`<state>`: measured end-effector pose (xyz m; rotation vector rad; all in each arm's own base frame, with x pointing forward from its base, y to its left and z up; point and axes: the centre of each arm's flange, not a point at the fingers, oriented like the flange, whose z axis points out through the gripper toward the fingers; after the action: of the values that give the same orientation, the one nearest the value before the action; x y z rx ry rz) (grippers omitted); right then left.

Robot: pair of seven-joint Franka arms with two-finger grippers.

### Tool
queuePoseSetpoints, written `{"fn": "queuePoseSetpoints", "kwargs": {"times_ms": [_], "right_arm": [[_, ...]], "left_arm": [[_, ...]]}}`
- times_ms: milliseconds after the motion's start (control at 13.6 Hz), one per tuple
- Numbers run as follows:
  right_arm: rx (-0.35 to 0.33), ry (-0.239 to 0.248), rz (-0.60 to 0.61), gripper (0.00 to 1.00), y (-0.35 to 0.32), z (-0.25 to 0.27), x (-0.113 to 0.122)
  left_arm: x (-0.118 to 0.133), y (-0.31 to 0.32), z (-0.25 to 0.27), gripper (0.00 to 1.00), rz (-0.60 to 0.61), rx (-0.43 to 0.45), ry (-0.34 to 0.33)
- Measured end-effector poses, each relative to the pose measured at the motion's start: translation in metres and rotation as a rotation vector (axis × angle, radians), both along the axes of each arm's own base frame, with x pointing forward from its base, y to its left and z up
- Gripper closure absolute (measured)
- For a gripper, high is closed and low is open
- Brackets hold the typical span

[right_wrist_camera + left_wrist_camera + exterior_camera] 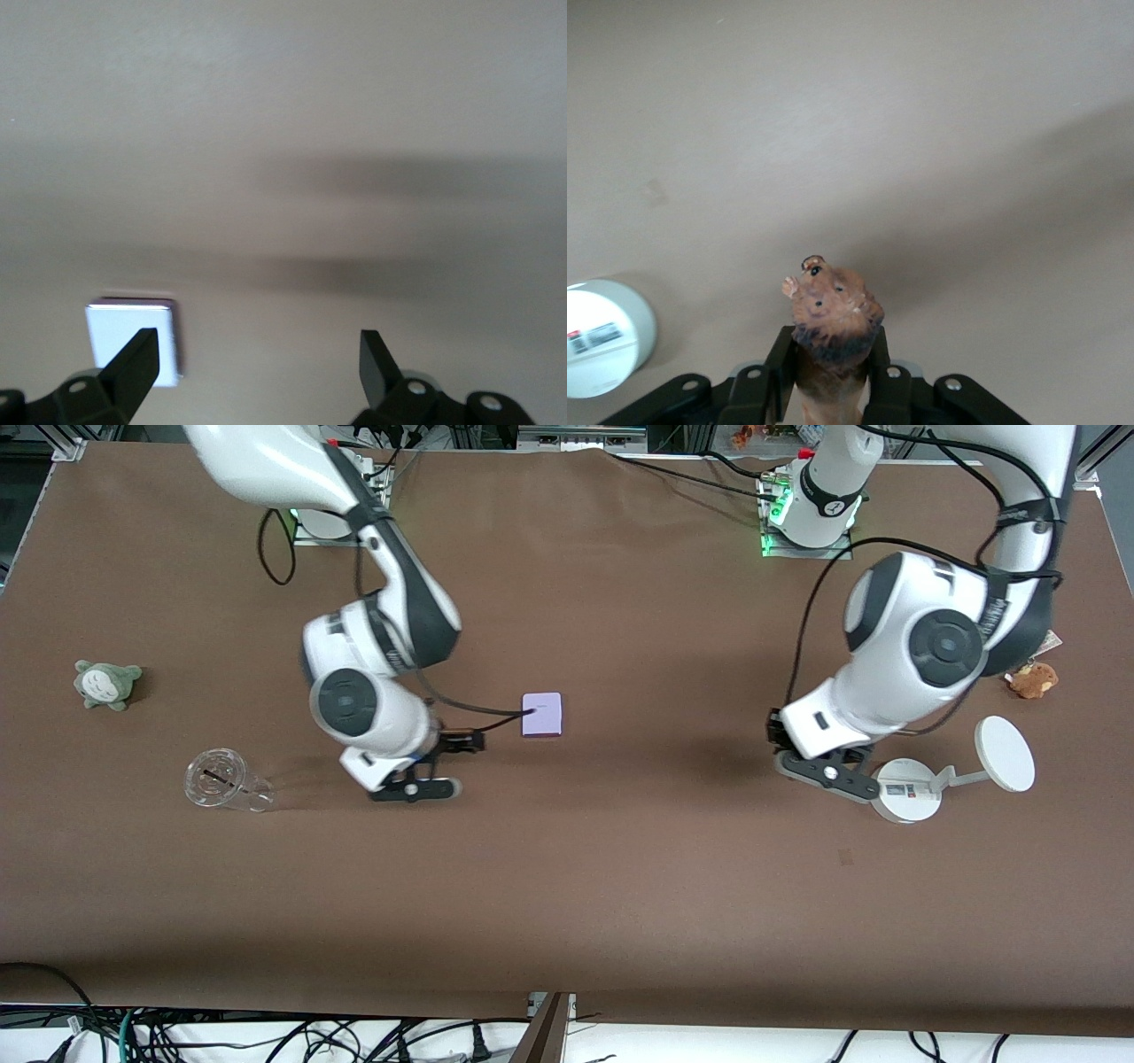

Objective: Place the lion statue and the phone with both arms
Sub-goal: 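Move the lion with the left gripper while the right gripper grasps the phone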

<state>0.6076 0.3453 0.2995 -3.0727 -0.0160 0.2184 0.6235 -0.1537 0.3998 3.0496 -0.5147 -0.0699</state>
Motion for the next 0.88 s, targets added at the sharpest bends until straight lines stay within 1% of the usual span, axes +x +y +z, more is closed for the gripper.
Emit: {"fn": "queuePoseSetpoints", "kwargs": {"times_ms": [147,295,516,664,885], "right_arm": [[-0.009,-0.013,-0.047,0.00,0.041,-0.022,-0.020],[-0.011,-0.031,-0.091,0.00,0.077,-0.047,-0.039],[-0.018,-0.042,-0.112,0.00,0.118,-0.084,-0.069],[-0.030,-0.034,-0.115,0.00,0.129,-0.098,-0.081],[-0.036,-0.029,-0.111,0.00,0.134,-0.102,-0.086]], "left_arm": [[0.005,0.037,-0.017,0.64,0.031,0.004,0.027],[0.014,0.074,-0.045,0.64,0.071,0.003,0.044],[0.019,0.106,-0.107,0.64,0.110,0.001,0.051],[0.013,0.119,-0.143,0.64,0.113,-0.001,0.037],[0.004,0.130,-0.165,0.64,0.106,-0.002,0.043]]}}
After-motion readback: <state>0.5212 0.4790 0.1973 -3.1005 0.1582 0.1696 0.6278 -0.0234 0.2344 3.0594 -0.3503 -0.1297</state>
